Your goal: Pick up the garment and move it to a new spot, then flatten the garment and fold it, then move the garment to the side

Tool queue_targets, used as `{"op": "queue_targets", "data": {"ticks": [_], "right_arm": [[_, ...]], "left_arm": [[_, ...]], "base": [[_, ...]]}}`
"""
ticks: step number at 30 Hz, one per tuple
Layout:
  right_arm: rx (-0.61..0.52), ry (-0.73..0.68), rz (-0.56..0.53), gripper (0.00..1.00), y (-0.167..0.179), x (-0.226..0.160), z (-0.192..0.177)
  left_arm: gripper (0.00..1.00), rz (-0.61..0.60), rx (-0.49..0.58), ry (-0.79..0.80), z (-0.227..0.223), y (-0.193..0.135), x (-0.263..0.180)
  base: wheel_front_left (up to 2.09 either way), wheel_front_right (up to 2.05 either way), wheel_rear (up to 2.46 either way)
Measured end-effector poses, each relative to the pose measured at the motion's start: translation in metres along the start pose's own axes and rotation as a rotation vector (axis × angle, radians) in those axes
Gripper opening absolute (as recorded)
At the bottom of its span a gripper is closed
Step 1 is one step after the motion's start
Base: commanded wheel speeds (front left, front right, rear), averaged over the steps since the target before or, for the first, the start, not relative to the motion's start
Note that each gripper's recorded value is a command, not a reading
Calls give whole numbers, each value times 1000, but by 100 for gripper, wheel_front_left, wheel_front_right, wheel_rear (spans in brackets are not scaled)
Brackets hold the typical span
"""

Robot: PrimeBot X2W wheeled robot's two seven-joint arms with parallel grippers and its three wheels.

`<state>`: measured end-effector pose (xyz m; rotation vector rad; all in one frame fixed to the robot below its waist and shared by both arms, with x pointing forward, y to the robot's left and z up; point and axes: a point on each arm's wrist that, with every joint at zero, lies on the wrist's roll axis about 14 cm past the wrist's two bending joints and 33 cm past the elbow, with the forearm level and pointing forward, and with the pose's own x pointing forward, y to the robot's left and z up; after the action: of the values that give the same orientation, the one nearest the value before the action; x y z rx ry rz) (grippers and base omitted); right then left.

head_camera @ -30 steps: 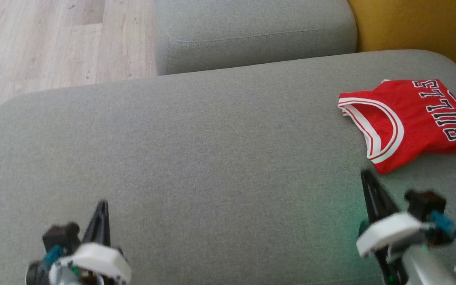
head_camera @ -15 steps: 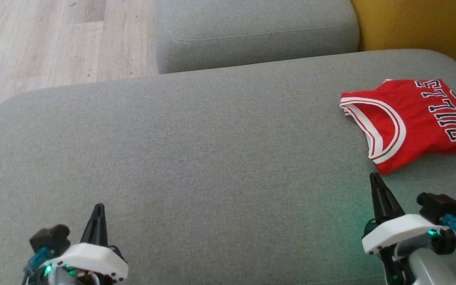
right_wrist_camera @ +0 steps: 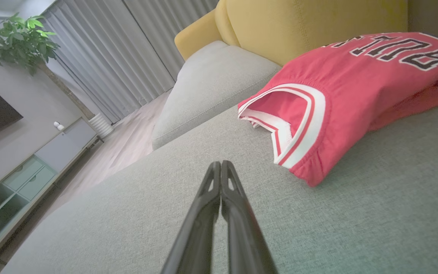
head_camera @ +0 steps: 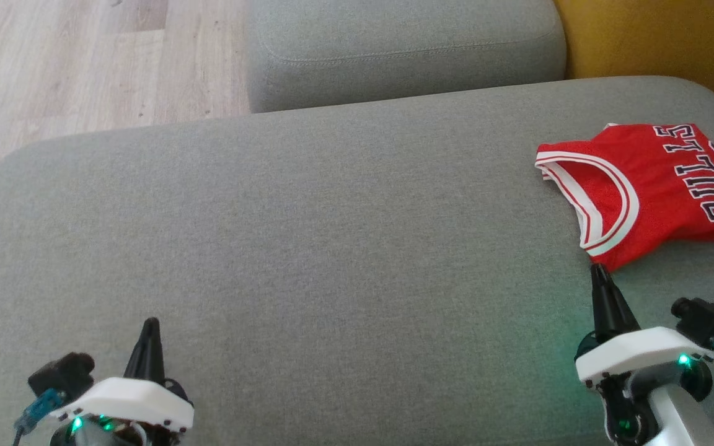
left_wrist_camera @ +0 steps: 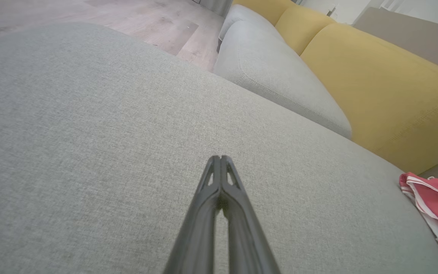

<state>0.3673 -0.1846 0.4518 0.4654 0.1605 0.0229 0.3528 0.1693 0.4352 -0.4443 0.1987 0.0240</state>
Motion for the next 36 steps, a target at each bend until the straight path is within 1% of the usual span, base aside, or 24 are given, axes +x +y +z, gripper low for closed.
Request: {"op": "queue_targets", "data": {"ticks": [19,36], "right_arm": [[215,-20,-28,0,-3,4,9],[427,-45,-39,0,-4,8,19]], "left_arm": [[0,32,-225,4,4,8,1],[0,24,-433,-2,13,5,6]], "base": [[0,0,0],[0,0,0]]}}
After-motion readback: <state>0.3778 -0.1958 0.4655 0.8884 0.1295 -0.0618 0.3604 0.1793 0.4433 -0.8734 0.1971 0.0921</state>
